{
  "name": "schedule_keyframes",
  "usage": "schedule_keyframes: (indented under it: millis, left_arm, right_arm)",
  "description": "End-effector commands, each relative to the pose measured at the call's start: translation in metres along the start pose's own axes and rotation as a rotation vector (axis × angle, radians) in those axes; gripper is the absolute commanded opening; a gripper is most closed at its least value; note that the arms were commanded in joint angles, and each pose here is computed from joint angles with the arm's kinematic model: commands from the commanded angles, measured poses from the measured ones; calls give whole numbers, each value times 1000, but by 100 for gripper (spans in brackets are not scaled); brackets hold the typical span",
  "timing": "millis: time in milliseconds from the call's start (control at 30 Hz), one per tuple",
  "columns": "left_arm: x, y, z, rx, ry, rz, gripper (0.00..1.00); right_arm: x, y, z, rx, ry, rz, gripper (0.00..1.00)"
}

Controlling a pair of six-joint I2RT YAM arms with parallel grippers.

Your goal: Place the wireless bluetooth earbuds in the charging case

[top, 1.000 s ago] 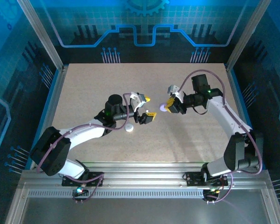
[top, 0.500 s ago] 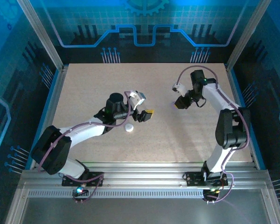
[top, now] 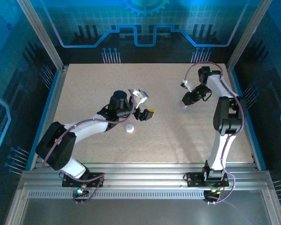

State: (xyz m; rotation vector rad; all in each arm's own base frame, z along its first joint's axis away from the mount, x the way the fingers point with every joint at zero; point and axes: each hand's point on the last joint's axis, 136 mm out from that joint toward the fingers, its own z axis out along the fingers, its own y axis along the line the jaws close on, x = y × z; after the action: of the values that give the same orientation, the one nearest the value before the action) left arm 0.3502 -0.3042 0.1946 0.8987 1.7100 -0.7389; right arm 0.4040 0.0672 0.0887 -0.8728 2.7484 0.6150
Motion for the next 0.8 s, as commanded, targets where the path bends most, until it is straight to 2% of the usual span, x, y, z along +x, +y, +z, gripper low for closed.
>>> schedule_keyframes:
  millis: [0,133,333,767]
  left_arm:
    - [-3,5,5,8,8,14,86]
    - [-4,6,8,12,13,11,85]
    - [-4,7,13,21,24,10,86]
    - [-3,8,22,39,33,-5,85]
  right_arm:
    - [11,-1,3,-58,49,66,22]
    - [14,-15,6,-53,52,113,21]
    - [28,-30,13,-39,125,132,21]
    - [49,-42,24,-66,207,164,22]
